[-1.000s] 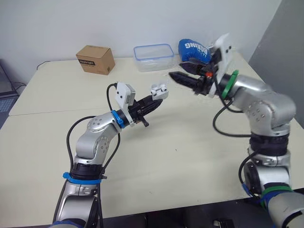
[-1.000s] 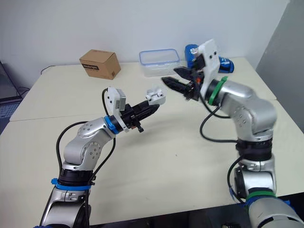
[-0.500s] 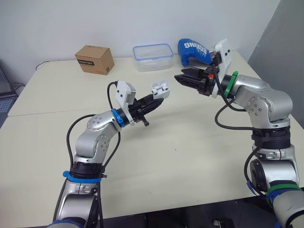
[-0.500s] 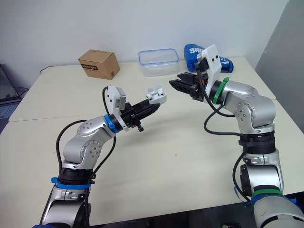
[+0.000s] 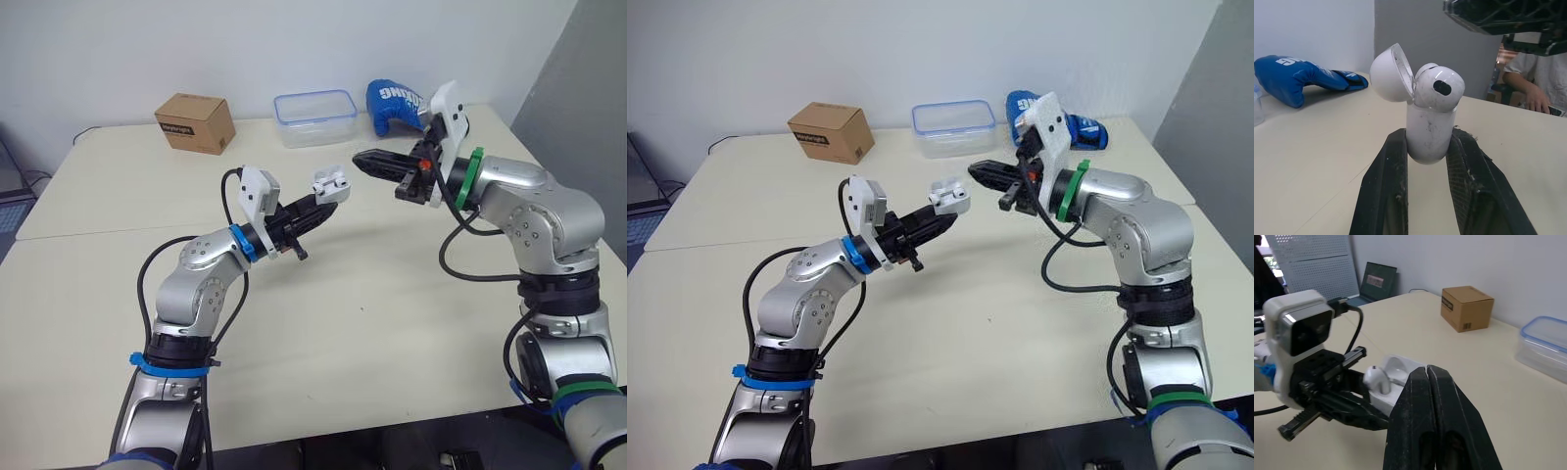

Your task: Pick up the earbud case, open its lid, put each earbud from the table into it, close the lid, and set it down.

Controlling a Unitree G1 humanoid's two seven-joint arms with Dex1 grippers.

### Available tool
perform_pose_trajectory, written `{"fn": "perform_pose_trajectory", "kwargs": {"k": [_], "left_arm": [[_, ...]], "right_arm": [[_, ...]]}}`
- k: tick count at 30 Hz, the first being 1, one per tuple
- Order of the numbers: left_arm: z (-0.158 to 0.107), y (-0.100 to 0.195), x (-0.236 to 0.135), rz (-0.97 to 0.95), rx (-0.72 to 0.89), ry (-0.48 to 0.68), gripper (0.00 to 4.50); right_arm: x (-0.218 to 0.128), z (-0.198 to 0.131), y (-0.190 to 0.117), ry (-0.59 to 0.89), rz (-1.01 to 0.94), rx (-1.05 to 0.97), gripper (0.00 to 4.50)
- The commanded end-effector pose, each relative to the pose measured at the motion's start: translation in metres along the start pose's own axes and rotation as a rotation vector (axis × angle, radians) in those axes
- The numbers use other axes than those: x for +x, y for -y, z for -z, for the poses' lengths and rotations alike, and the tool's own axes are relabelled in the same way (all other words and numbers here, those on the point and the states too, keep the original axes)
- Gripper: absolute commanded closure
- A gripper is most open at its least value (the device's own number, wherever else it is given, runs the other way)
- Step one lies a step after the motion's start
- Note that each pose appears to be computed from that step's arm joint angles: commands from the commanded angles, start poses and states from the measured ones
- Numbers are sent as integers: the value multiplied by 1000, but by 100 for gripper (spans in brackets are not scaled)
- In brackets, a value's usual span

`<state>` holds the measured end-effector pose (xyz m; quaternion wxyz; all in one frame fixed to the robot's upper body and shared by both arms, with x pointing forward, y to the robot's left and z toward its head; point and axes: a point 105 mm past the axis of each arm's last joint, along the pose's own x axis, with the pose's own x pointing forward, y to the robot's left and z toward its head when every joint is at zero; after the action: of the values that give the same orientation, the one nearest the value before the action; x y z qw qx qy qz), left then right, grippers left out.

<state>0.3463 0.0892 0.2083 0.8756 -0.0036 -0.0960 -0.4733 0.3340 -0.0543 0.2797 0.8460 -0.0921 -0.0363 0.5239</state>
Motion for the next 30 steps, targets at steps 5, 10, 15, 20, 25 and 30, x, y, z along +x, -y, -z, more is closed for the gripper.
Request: {"fn": "perform_pose_trajectory", "kwargs": {"k": [5,10,15,20,25,30], "left_arm": [[-14,1,0,5,48,41,379],[-15,2,2,9,49,42,379],[-15,2,3,10,50,45,379],[-15,3,4,13,48,49,379],[-15,4,5,15,46,50,379],[-15,4,4,12,47,50,379]], "right_arm": [[8,-3,-46,-23,-137,-35,446],[17,-5,-46,-10,-119,-12,446],[23,-5,-45,-8,-109,-3,446],[32,-6,-39,-1,-83,3,446],[35,-9,-38,9,-85,2,446],[35,-8,-36,5,-82,5,446]]}}
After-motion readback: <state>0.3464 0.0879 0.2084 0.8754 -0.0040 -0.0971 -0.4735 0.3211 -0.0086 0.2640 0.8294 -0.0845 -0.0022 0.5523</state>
